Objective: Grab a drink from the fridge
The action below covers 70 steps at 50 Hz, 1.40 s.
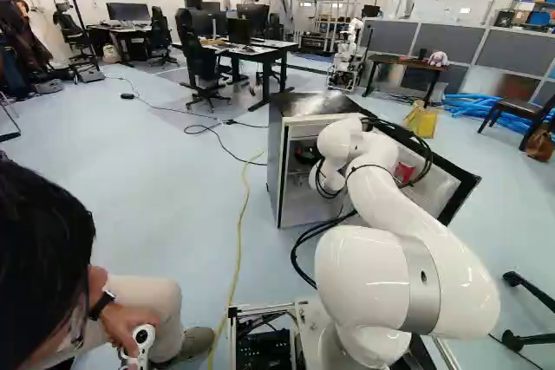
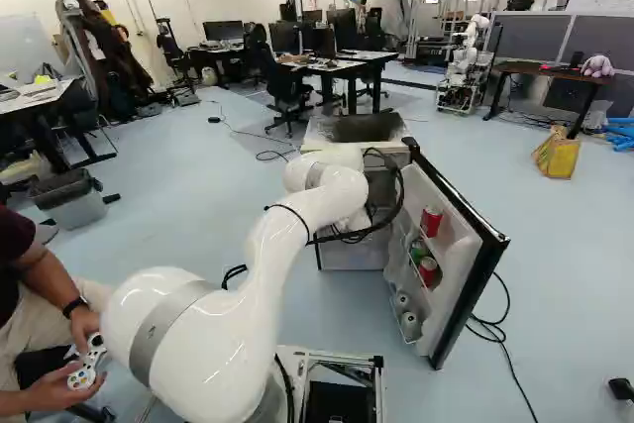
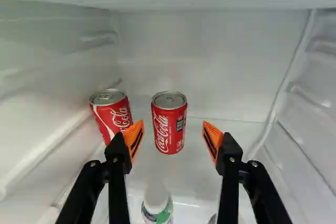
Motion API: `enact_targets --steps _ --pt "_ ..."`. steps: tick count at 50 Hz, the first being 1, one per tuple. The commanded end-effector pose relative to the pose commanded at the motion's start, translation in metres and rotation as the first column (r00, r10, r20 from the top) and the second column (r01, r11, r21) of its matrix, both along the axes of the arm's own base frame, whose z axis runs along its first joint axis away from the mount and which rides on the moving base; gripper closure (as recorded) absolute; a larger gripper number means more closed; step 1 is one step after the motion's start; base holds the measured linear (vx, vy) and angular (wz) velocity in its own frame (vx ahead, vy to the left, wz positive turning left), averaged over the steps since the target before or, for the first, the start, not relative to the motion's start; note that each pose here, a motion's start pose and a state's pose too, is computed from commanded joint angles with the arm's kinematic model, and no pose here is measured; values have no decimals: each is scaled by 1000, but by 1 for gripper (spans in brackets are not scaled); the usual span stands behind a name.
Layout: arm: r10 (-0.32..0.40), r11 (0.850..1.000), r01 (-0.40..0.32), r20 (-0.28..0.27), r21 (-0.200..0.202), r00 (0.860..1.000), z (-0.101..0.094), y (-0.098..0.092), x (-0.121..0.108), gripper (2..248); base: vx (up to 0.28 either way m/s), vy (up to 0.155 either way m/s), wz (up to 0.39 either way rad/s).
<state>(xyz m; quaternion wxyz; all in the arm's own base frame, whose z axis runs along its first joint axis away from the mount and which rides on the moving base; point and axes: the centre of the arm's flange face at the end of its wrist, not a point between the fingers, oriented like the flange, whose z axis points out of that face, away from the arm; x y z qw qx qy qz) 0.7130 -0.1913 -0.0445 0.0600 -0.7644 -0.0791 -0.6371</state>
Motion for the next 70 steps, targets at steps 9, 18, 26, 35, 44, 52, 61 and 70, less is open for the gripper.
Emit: enact_targets --steps 9,18,26,35,44,52,61,70 --pt "0 1000 0 0 0 1000 -12 0 -1 82 0 0 0" --pt "0 1000 0 0 0 1000 -19 0 -2 82 0 0 0" --pt "0 1000 0 5 -2 1000 -20 0 0 82 0 0 0" --pt "3 1000 -3 16 -5 1000 -22 1 3 82 0 0 0" --pt "6 1000 -6 30 -10 1000 -25 2 8 82 0 0 0" --pt "8 1000 -8 39 -13 999 -26 3 11 82 0 0 0" --pt "13 1000 -13 47 -16 999 -27 6 14 82 0 0 0" --pt "20 1000 -19 58 -19 998 -29 10 18 82 0 0 0"
